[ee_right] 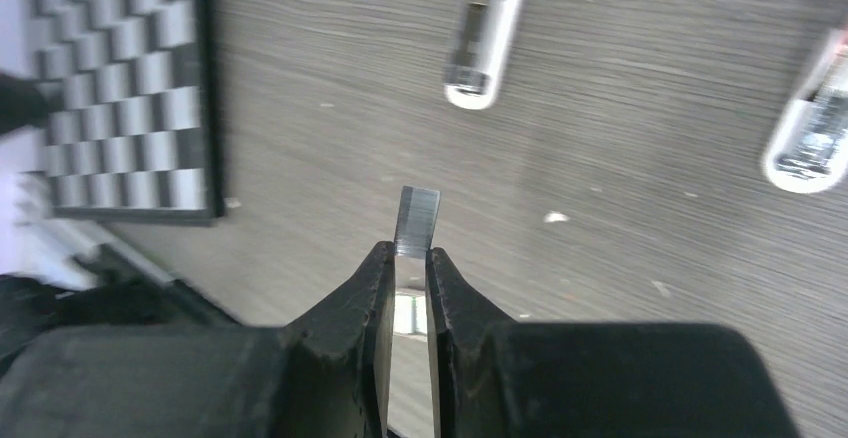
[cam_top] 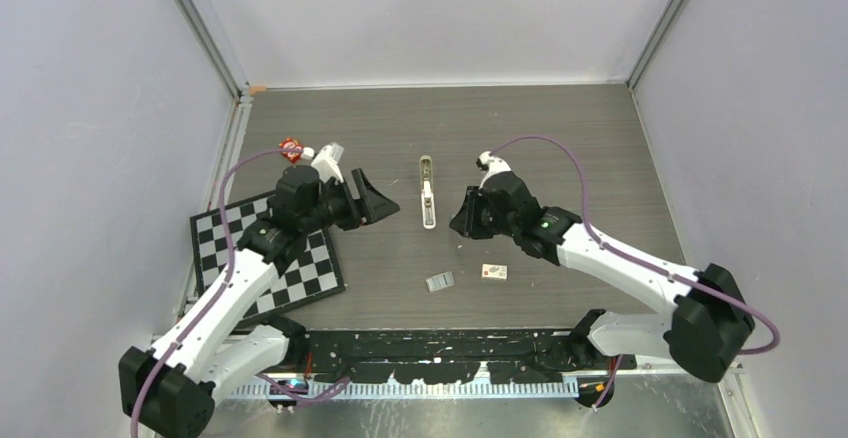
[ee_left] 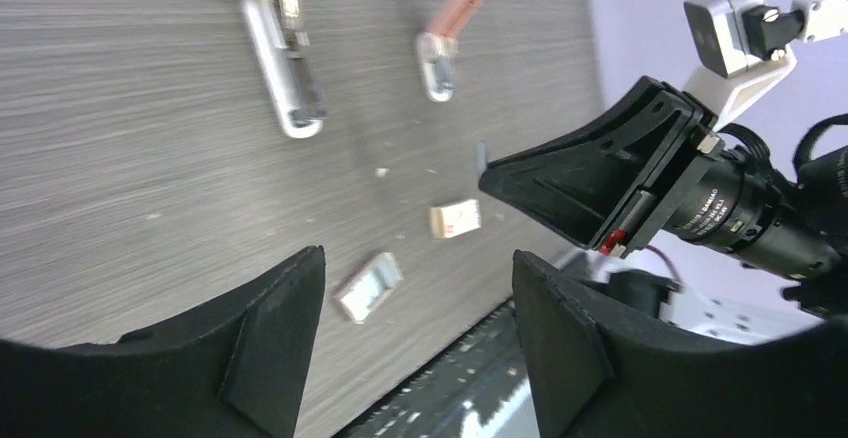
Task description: Load the staples into the stapler
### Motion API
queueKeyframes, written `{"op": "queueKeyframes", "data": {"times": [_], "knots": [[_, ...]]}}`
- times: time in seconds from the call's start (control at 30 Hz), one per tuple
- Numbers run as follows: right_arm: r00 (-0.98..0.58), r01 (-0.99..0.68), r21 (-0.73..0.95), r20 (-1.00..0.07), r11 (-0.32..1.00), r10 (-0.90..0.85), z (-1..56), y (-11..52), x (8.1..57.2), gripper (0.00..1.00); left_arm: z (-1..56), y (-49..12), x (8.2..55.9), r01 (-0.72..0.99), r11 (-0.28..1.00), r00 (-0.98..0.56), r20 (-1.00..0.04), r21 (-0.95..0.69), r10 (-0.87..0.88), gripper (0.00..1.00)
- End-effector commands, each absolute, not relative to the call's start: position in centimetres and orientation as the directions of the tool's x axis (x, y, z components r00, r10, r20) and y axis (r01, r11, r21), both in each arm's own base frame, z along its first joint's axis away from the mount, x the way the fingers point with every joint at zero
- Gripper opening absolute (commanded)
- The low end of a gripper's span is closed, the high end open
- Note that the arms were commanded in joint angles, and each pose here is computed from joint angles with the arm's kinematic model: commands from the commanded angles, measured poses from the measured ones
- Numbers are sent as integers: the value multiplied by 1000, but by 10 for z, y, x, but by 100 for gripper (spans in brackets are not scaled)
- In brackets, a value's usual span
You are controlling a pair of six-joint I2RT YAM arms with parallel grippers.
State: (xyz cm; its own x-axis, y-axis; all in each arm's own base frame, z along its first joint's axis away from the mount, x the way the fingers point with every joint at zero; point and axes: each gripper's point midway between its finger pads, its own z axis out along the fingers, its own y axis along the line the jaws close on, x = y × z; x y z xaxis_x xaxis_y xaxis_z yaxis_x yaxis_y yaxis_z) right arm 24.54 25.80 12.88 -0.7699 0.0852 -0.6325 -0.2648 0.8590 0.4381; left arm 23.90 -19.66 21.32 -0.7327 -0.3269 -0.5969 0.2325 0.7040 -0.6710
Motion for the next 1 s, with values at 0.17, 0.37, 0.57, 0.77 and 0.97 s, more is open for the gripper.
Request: {"op": "queueKeyframes", "data": {"times": [0.17, 0.37, 0.57, 0.77, 0.97], "knots": [[-766, -384, 727, -595, 569, 243, 209, 298, 217, 21, 265, -254, 238, 424, 305, -775, -516, -853, -366, 67], [-749, -447, 786, -590, 428, 302, 239, 303, 204, 21, 268, -258, 233, 433, 164, -779, -459, -887, -427, 62], [-723, -507, 802, -595, 315, 351, 261, 304, 195, 21, 273, -269, 221, 454, 127, -779, -462, -882, -424, 57], [-719, -528, 806, -593, 268, 364, 272, 303, 189, 22, 278, -291, 207, 504, 106, -770, -502, -857, -394, 54], [-717, -547, 810, -583, 211, 382, 284, 302, 182, 21, 283, -298, 202, 529, 84, -761, -515, -845, -394, 49]]}}
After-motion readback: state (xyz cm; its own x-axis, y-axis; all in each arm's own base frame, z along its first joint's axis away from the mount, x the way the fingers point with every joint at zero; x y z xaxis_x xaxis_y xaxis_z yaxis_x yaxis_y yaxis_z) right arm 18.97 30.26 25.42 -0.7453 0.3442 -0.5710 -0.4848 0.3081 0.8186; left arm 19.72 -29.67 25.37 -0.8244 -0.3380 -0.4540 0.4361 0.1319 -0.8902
